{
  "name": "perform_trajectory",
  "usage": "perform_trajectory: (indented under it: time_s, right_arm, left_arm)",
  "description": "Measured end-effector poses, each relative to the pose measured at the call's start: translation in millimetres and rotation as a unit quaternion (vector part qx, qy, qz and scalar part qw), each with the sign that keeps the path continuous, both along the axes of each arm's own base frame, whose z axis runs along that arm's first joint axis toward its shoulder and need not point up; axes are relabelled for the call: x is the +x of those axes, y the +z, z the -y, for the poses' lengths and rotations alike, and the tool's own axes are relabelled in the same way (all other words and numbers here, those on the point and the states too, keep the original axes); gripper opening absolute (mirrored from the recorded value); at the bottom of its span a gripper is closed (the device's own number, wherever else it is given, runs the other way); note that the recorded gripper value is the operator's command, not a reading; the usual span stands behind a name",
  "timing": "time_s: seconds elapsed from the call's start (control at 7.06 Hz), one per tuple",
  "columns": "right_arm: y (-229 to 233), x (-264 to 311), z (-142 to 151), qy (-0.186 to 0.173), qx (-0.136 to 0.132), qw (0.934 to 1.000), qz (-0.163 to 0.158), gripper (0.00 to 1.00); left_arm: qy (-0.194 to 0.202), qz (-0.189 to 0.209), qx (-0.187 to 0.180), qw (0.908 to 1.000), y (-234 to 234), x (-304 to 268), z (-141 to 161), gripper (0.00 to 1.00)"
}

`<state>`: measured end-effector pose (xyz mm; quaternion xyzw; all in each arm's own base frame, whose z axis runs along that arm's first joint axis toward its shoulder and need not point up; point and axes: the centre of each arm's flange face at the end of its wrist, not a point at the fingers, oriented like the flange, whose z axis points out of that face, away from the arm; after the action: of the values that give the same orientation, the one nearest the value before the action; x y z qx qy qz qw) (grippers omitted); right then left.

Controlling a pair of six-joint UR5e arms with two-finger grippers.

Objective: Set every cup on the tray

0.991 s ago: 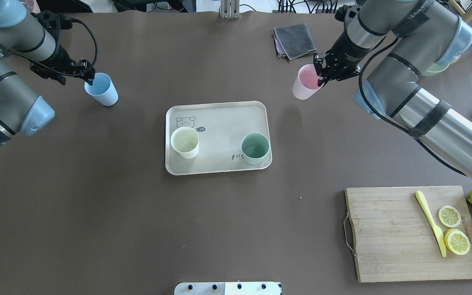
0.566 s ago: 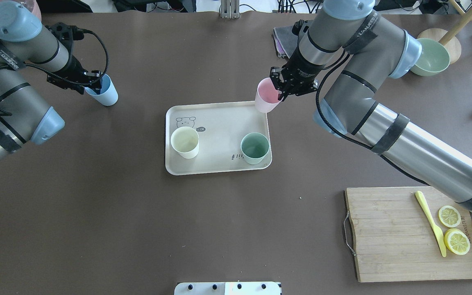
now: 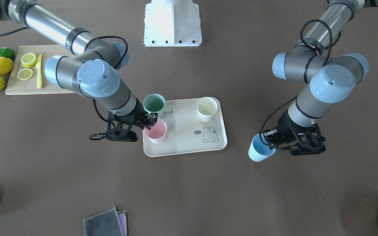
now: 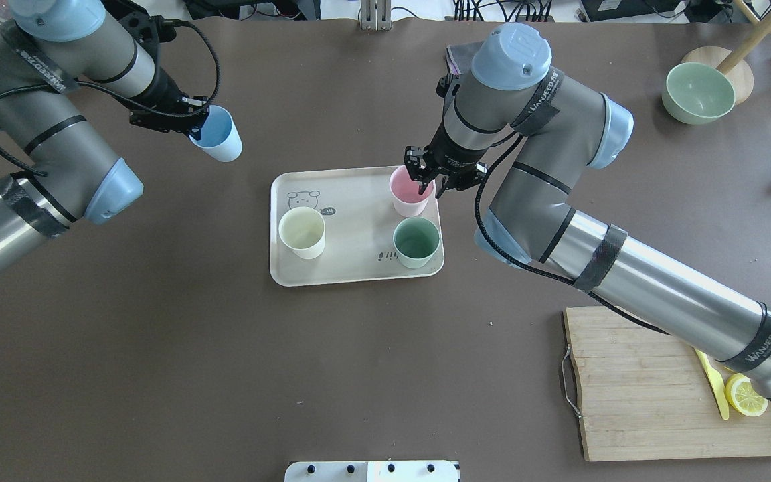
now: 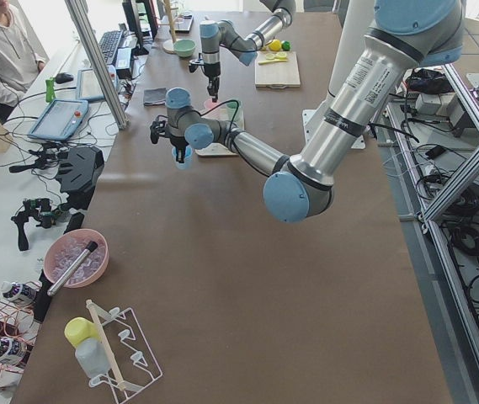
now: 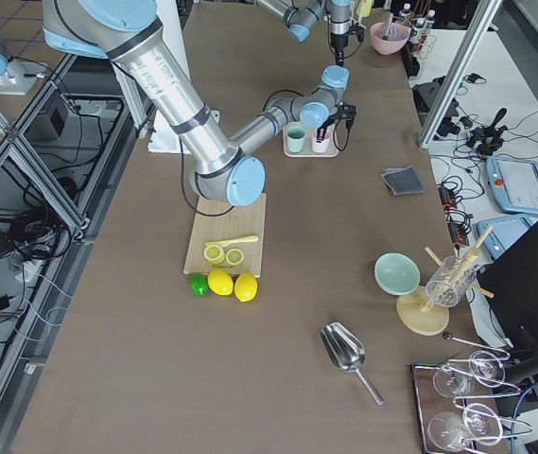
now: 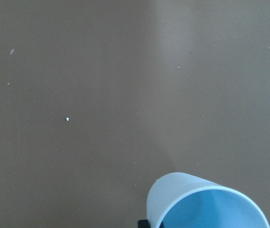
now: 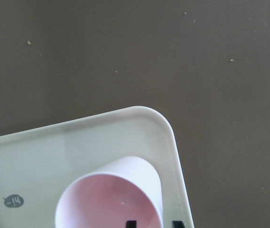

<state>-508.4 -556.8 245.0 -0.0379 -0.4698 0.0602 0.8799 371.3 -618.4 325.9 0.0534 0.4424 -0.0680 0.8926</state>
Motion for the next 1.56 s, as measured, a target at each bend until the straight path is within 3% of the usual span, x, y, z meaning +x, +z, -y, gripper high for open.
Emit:
perform_trajectory:
  time_s: [0.28, 0.42, 0.71, 0.85, 1.13, 1.56]
  right_arm:
    - [-4, 18, 10, 0.007, 0.009, 0.9998, 0.014, 1.00]
    - [3, 42, 23, 0.009, 0.008, 0.9997, 0.020, 1.00]
    - [53, 114, 46, -0.005, 0.019, 0.9995, 0.023, 1.00]
    - [89, 160, 49, -0.007, 0.033, 0.9993, 0.018, 1.00]
    - [164, 256, 44, -0.011, 0.068, 0.9976, -0.003, 1.00]
    - [262, 375, 28, -0.029, 0.111, 0.9925, -0.040, 1.00]
  left_arm:
    - [-0.001, -0.017, -0.025, 0.9995, -51, 63, -32, 0.00]
    - [0.001, -0.011, -0.025, 0.9996, -64, 92, -49, 0.97]
    - [0.009, -0.006, -0.015, 0.9998, -73, 112, -66, 0.98]
    - [0.019, -0.002, -0.002, 0.9998, -72, 91, -59, 0.98]
    - [0.060, 0.039, 0.050, 0.9962, -37, -13, -51, 0.98]
    - [0.117, 0.109, 0.109, 0.9811, 83, -188, -63, 0.98]
